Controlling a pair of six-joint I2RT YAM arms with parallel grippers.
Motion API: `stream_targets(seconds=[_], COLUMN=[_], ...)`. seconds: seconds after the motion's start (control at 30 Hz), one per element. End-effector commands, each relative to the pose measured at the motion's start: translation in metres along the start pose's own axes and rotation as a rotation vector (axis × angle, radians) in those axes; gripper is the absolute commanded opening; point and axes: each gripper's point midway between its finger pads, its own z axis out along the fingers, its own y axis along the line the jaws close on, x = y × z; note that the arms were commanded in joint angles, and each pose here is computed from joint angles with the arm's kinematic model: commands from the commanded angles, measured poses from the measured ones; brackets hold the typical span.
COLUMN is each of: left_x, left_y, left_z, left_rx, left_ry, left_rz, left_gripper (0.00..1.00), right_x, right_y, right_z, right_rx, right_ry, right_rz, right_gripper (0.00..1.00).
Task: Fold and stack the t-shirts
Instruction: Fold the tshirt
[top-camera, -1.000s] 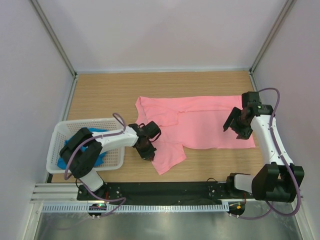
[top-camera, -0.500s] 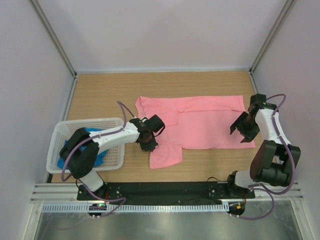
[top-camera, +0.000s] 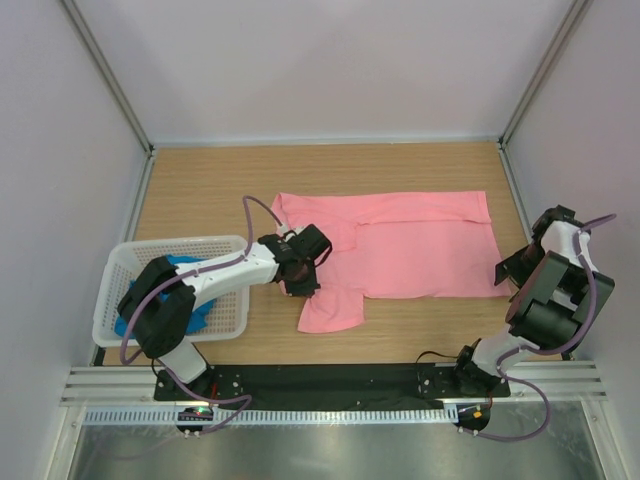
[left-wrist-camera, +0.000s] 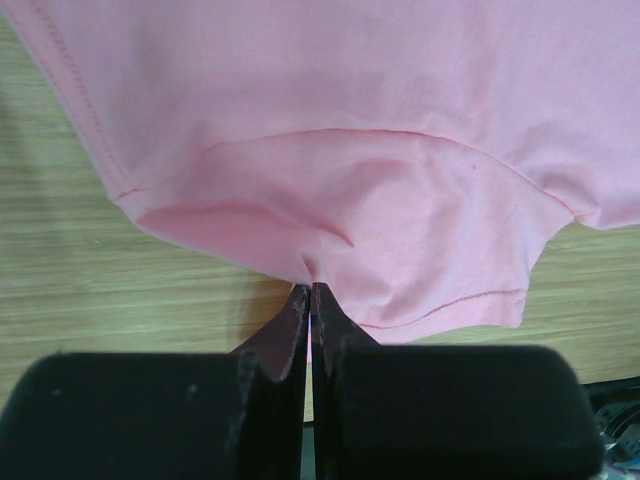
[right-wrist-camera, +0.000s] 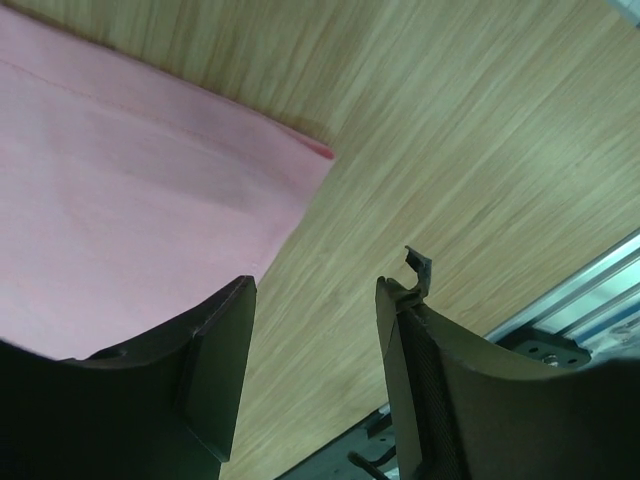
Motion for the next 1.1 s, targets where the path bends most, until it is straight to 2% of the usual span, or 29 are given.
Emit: stream_targets(seconds=[0.0,0.17,0.3,0.7,0.9,1.03,1.07], left_x=[-0.021,-0.025,-0.024,-0.032,-0.031,-0.031,-0.032], left_y=[-0.023,-0.021,-0.024,-0.023,-0.020,-0.019,-0.019], left_z=[-0.020,-0.016,-0.015,-0.024,-0.029,-0.032,-0.034], left_rx=[0.114,0.123,0.134,0.127,0.134,0.133,0.138], left_ry=[-0.069,-0.045,-0.019,-0.048,-0.061,-0.066,-0.072], left_rz=[0.057,0.076,0.101,0.126,0.120,0.113,0.109], left_gripper=[0.00,0.00,0.00,0.00,0.00,0.00,0.00], right_x=[-0.022,-0.025,-0.035,-0.035,-0.033,-0.033,-0.033], right_y=[0.003,0.010,0.013,0.013,0.011,0.007,0.006], right_z=[-0.004,0.009,0.016,0.042,0.048,0.050,0.049], right_rx=[-0.022,-0.047,-0.062,-0.070,-0.061,-0.045,-0.039], right_ry=[-0.118,-0.109,-0.149,-0.124,-0.135,-0.140,-0.143], right_rz=[0.015,0.048,0.065,0.081,0.092,0.093,0.090], right_gripper=[0.58,0.57,0.57,0.54,0.49,0.42,0.37])
